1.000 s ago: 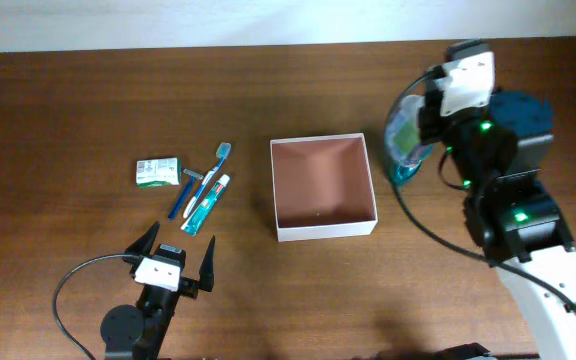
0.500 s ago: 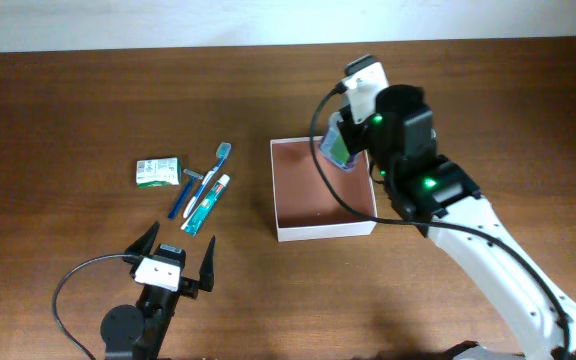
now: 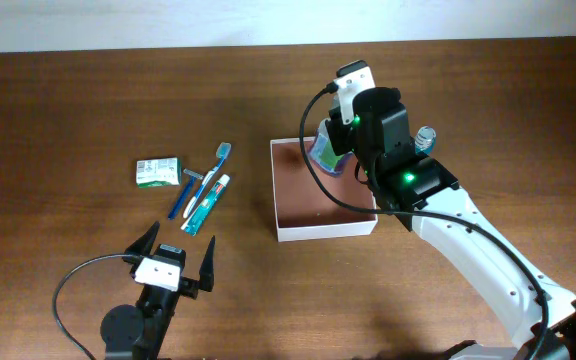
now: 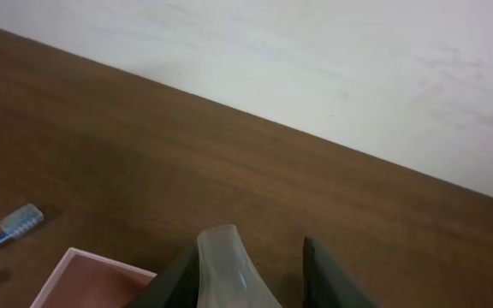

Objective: Pack container
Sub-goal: 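Carry the soap bottle left over the pink box with right gripper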

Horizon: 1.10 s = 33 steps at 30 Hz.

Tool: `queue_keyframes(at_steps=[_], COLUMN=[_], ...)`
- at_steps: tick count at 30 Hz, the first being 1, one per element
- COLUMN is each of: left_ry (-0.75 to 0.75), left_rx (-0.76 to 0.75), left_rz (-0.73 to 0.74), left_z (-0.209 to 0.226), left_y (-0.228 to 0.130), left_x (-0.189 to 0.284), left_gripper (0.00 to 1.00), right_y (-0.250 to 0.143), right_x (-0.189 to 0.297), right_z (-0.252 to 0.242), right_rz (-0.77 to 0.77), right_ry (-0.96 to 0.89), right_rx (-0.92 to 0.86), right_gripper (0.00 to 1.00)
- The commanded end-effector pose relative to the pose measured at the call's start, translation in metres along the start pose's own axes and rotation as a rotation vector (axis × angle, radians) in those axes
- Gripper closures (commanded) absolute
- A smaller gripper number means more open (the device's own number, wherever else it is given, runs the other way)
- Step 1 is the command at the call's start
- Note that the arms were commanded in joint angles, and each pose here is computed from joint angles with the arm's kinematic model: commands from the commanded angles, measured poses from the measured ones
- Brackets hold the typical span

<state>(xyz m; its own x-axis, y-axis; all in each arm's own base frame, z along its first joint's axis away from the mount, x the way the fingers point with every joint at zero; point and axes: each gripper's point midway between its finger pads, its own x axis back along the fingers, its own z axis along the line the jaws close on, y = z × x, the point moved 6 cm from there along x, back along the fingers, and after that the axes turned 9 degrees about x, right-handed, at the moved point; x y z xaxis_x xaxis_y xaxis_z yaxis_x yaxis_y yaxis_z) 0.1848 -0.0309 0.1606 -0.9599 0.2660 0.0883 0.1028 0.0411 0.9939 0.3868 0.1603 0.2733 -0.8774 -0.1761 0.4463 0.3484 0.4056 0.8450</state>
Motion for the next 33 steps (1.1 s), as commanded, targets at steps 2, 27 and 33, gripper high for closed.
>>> queue_keyframes(at_steps=[2,27,33], left_ry=[-0.01,-0.011,-0.01], left_rx=[-0.016,-0.016,-0.016], left_rz=[0.0,0.0,0.0], left_z=[-0.001,-0.001,-0.001], left_y=[-0.001,-0.001,-0.001], left_x=[0.0,0.0,0.0], left_gripper=[0.0,0.0,0.0], right_y=[0.018,-0.031,-0.033], right_x=[0.007,-0.034,-0.033], right_z=[-0.006,-0.001,-0.005], right_rz=[-0.046,0.155,0.167], right_ry=[-0.025,-0.135,-0.172], right_rx=[-0.055,-0.053,-0.018], right_gripper=[0.67,0.67,0.67])
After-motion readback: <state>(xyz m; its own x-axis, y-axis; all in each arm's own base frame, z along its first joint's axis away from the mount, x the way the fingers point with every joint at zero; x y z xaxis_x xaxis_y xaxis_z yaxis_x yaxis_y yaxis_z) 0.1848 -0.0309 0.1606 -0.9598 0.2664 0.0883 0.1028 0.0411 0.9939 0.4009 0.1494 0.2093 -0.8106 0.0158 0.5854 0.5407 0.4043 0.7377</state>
